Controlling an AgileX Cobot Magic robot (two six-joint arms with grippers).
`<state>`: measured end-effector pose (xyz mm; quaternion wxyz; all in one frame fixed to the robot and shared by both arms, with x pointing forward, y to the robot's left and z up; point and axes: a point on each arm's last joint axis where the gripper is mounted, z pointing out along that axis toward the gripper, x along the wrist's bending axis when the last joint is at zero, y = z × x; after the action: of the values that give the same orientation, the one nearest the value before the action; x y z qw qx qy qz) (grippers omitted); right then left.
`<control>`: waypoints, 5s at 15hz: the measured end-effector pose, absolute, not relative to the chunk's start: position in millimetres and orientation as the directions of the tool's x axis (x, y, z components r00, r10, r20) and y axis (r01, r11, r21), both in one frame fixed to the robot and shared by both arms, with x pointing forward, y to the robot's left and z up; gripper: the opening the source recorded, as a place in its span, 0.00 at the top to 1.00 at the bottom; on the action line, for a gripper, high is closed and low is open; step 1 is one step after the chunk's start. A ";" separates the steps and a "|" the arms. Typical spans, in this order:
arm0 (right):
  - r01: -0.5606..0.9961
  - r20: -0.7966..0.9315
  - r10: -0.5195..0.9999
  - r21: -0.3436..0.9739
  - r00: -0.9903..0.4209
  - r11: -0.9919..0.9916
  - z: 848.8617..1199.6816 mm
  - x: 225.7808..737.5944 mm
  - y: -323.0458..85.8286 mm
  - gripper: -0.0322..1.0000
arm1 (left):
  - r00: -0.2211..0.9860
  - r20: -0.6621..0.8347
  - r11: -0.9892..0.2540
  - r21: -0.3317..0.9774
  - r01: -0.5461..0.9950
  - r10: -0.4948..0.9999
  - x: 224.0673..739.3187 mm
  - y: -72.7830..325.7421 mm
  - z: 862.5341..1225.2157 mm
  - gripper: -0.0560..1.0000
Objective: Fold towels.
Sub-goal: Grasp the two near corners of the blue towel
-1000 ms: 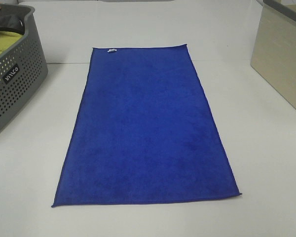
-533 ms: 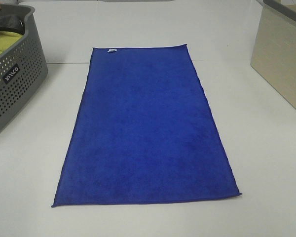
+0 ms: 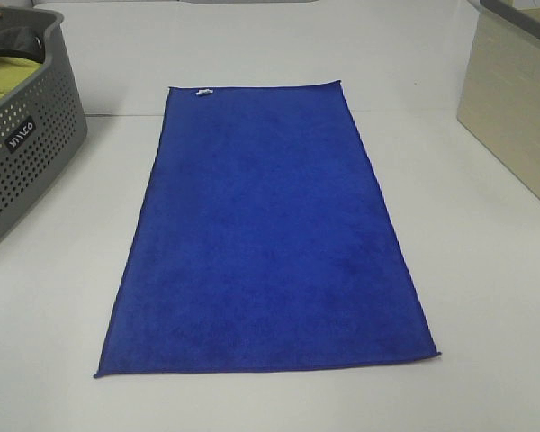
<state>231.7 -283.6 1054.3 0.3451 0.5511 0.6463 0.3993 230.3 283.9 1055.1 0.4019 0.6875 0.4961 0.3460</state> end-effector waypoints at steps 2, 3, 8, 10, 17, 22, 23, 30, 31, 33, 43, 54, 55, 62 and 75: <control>0.437 -0.006 0.988 0.897 -0.154 0.074 1054.3 231.7 -283.6 0.23 | 0.268 0.077 -0.185 0.896 0.404 0.960 230.3 283.9 1055.1 0.38; 0.437 -0.006 0.988 0.897 -0.154 0.074 1054.3 231.7 -283.6 0.23 | 0.268 0.077 -0.185 0.896 0.404 0.960 230.3 283.9 1055.1 0.38; 0.437 -0.006 0.988 0.897 -0.154 0.074 1054.3 231.7 -283.6 0.23 | 0.268 0.077 -0.185 0.896 0.404 0.960 230.3 283.9 1055.1 0.38; 0.437 -0.006 0.988 0.897 -0.154 0.074 1054.3 231.7 -283.6 0.23 | 0.268 0.077 -0.185 0.896 0.404 0.960 230.3 283.9 1055.1 0.38; 0.437 -0.006 0.988 0.897 -0.154 0.074 1054.3 231.7 -283.6 0.23 | 0.268 0.077 -0.185 0.896 0.404 0.960 230.3 283.9 1055.1 0.38; 0.437 -0.006 0.988 0.897 -0.154 0.074 1054.3 231.7 -283.6 0.23 | 0.268 0.077 -0.185 0.896 0.404 0.960 230.3 283.9 1055.1 0.38; 0.437 -0.006 0.988 0.897 -0.154 0.074 1054.3 231.7 -283.6 0.23 | 0.268 0.077 -0.185 0.896 0.404 0.960 230.3 283.9 1055.1 0.38; 0.437 -0.006 0.988 0.897 -0.154 0.074 1054.3 231.7 -283.6 0.23 | 0.296 0.036 -0.158 0.903 0.400 0.954 229.7 280.0 1055.9 0.38; 0.437 -0.006 0.988 0.897 -0.154 0.074 1054.3 231.7 -283.6 0.23 | 0.296 0.036 -0.158 0.903 0.400 0.954 229.7 280.0 1055.9 0.38; 0.437 -0.006 0.988 0.897 -0.154 0.074 1054.3 231.7 -283.6 0.23 | 0.295 0.036 -0.157 0.903 0.399 0.955 229.7 280.0 1055.9 0.38; 0.565 0.158 0.987 0.818 -0.043 -0.106 1069.3 284.2 -286.4 0.23 | 0.171 -0.272 0.223 0.940 0.259 0.947 282.7 281.0 1089.6 0.38; 0.876 0.217 0.974 0.457 0.058 -0.154 1052.4 443.6 -288.6 0.26 | 0.055 -0.553 0.222 0.420 0.880 0.831 462.2 251.2 1006.9 0.38; 0.900 0.248 0.968 0.411 0.043 -0.145 1041.8 452.3 -285.2 0.26 | 0.025 -0.564 0.221 0.363 0.905 0.826 470.8 250.1 991.5 0.38; 0.977 0.427 0.904 0.202 -0.020 -0.074 968.4 498.9 -267.8 0.26 | -0.069 -0.575 0.202 0.170 0.964 0.815 497.4 247.0 915.1 0.38; 0.981 0.429 0.903 0.169 0.015 -0.096 902.8 505.9 -268.5 0.26 | -0.029 -0.469 0.115 0.155 0.981 0.883 499.3 221.4 874.9 0.38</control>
<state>505.9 -268.5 902.8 -0.0884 0.7069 0.6663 0.2203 499.3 221.4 874.9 0.2324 0.6569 0.7094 -0.1057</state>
